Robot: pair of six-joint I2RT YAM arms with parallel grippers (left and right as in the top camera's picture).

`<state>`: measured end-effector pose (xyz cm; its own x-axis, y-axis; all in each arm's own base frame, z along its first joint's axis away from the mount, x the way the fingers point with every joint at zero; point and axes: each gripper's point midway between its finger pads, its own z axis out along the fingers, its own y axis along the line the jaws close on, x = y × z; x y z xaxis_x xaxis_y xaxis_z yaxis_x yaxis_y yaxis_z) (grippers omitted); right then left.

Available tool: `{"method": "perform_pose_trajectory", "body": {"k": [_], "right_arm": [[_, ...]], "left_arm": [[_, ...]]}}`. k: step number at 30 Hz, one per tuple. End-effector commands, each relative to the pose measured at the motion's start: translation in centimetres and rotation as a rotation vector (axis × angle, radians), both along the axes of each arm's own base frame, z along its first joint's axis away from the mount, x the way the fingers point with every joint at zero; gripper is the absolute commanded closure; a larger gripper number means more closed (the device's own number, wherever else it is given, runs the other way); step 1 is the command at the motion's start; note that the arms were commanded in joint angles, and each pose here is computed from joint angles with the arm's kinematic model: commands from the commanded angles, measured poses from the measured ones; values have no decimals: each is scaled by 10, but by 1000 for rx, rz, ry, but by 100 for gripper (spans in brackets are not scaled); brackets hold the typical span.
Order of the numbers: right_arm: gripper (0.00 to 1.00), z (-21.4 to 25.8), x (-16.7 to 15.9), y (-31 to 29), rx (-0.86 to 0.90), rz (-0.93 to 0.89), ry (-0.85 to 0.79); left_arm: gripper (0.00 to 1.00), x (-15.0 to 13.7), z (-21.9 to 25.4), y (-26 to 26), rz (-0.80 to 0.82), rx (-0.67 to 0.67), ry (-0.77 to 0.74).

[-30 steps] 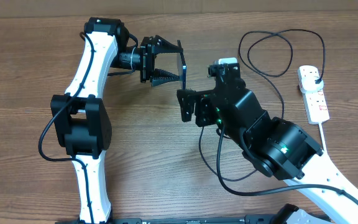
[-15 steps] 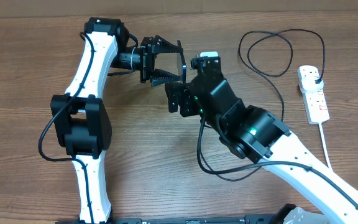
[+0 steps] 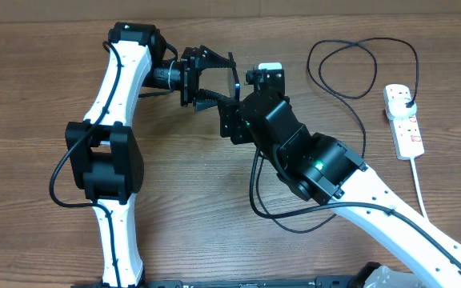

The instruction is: Plug charger to phone and switch on socket

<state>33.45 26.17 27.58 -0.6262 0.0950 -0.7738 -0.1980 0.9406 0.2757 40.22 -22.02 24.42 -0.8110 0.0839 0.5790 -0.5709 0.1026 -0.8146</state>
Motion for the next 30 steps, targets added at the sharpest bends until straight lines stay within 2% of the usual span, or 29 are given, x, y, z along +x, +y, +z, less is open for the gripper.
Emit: {"method": "perform_pose_trajectory", "body": {"k": [1,3,11,13,16,20,23,30], "right_arm": [[5,13,-1,8,36,25,-12],[0,23,-6,12,70,56,-16],[0,104,-37,-12,219,89,-139],[0,121,-43,-32,243,47,-177],[0,138,-50,-82,282,-130,-210],[0,142,-63,-153,284,-368,-229],[0,137,-71,-177,280,-437,-209],[0,118,-68,-176,243,-414,-132]], "left_arm": [[30,1,21,0,14,-49,-28],[30,1,21,0,14,-49,-28],[30,1,21,0,14,-49,-28],[30,1,21,0,14,-49,-28],[30,1,21,0,14,-49,-28],[30,1,21,0,14,-49,-28],[30,1,21,0,14,-49,-28],[30,1,21,0,14,-49,-28]]}}
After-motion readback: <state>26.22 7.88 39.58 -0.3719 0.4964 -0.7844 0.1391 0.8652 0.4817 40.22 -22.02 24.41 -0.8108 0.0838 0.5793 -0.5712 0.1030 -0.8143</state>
